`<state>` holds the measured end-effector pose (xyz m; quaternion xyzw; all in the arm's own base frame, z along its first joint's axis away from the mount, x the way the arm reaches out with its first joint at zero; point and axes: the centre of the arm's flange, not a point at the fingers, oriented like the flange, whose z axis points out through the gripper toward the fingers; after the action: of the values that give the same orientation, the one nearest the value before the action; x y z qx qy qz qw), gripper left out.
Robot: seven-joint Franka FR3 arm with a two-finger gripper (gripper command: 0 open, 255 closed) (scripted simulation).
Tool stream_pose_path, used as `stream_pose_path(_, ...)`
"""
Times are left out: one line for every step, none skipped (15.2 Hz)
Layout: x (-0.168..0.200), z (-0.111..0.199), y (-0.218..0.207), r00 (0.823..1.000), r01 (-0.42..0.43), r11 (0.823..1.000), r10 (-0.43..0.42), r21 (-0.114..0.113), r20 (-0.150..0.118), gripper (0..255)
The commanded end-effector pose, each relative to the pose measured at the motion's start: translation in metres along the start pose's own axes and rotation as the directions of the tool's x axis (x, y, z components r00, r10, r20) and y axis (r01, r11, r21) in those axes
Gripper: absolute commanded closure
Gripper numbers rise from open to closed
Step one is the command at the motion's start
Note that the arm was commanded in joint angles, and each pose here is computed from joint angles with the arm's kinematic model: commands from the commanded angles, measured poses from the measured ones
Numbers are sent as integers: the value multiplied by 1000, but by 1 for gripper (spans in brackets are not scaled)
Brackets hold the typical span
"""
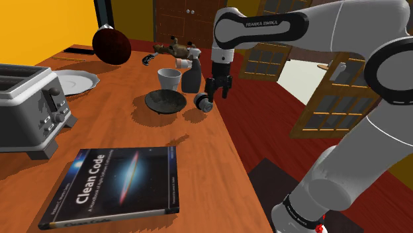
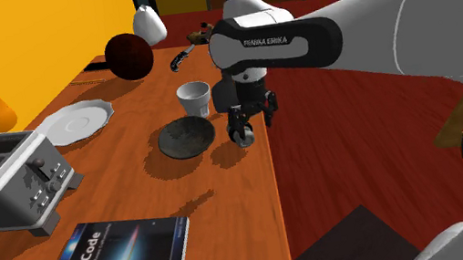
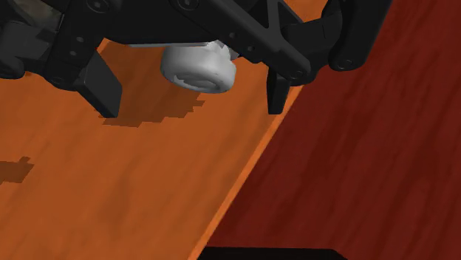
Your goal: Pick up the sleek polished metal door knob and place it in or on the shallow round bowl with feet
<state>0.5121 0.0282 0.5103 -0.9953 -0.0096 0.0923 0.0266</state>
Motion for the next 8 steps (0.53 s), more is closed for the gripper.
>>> stream_pose_path(29,3,-3,1000,-14,1000,14,5,1,0)
stream_pose_path(42,3,-4,1000,-20,1000,20,7,1,0)
stream_pose_path(56,4,-5,1000,-27,1000,27,9,1,0)
stream_pose_path(57,4,-5,1000,-28,1000,28,9,1,0)
stream_pose_path(57,9,-5,1000,-28,1000,28,9,1,0)
stream_pose_path(57,15,-5,1000,-28,1000,28,9,1,0)
stream_pose_path(57,20,-5,1000,-28,1000,28,9,1,0)
stream_pose_path(57,25,-5,1000,-28,1000,28,9,1,0)
